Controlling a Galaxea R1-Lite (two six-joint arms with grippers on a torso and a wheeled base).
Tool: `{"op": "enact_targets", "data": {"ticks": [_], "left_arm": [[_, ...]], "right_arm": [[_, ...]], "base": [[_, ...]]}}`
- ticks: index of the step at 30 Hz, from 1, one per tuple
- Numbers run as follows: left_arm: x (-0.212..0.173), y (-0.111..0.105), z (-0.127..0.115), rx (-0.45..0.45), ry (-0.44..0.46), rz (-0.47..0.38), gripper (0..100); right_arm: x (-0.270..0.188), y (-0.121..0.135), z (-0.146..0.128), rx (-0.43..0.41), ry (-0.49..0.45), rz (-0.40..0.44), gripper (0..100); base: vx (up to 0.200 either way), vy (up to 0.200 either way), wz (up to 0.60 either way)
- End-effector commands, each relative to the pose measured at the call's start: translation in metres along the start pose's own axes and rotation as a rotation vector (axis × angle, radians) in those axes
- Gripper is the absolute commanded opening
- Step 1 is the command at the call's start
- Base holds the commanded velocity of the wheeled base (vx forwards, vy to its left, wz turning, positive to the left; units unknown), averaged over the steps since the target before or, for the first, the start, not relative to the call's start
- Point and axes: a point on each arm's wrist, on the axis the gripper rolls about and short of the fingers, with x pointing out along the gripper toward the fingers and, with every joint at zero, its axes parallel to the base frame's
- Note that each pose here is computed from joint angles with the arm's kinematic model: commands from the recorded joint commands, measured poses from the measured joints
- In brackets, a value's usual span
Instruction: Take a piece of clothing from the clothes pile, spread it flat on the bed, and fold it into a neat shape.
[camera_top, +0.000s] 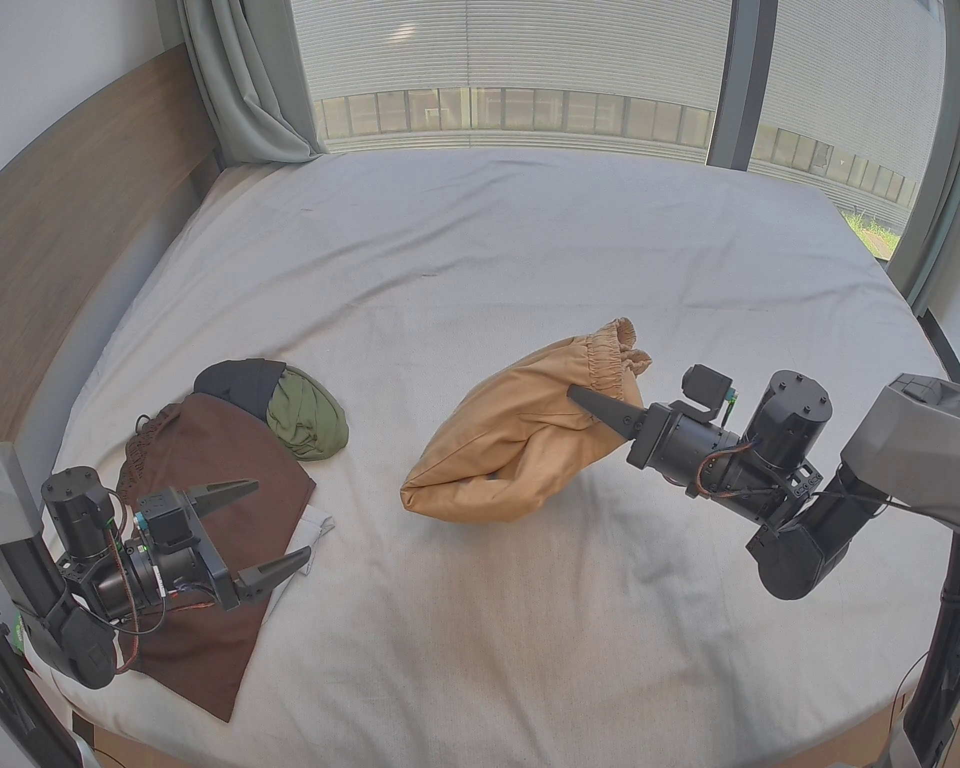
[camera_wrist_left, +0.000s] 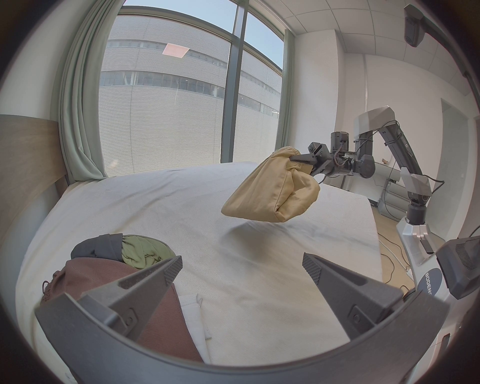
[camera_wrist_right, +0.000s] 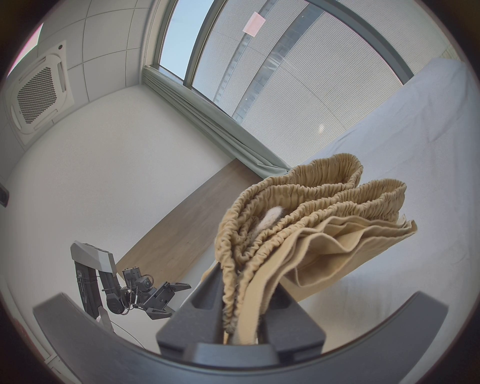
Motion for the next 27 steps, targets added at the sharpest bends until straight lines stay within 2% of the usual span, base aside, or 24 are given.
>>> {"op": "enact_targets", "data": {"ticks": [1, 7, 14, 22, 27], "left_arm": [[0.0, 0.0, 0.0, -0.001, 0.001, -0.001, 100], [0.0, -0.001, 0.0, -0.001, 0.0, -0.003, 100], [0.0, -0.001, 0.0, -0.003, 0.002, -0.003, 100], [0.0, -0.004, -0.002, -0.01, 0.01, -0.014, 100], [0.0, -0.005, -0.002, -0.012, 0.012, -0.016, 100]], "right_arm": [[0.01, -0.009, 0.002, 0.006, -0.013, 0.019, 0], [0.023, -0.021, 0.003, 0.03, -0.036, 0.029, 0], [0.043, -0.039, 0.006, 0.014, -0.068, 0.048, 0], [0.065, -0.055, 0.018, 0.056, -0.082, 0.041, 0], [0.075, -0.07, 0.013, 0.063, -0.074, 0.027, 0]], "base": [[0.0, 0.0, 0.0], [0.0, 0.0, 0.0], [0.0, 0.0, 0.0], [0.0, 0.0, 0.0], [0.0, 0.0, 0.0]]}}
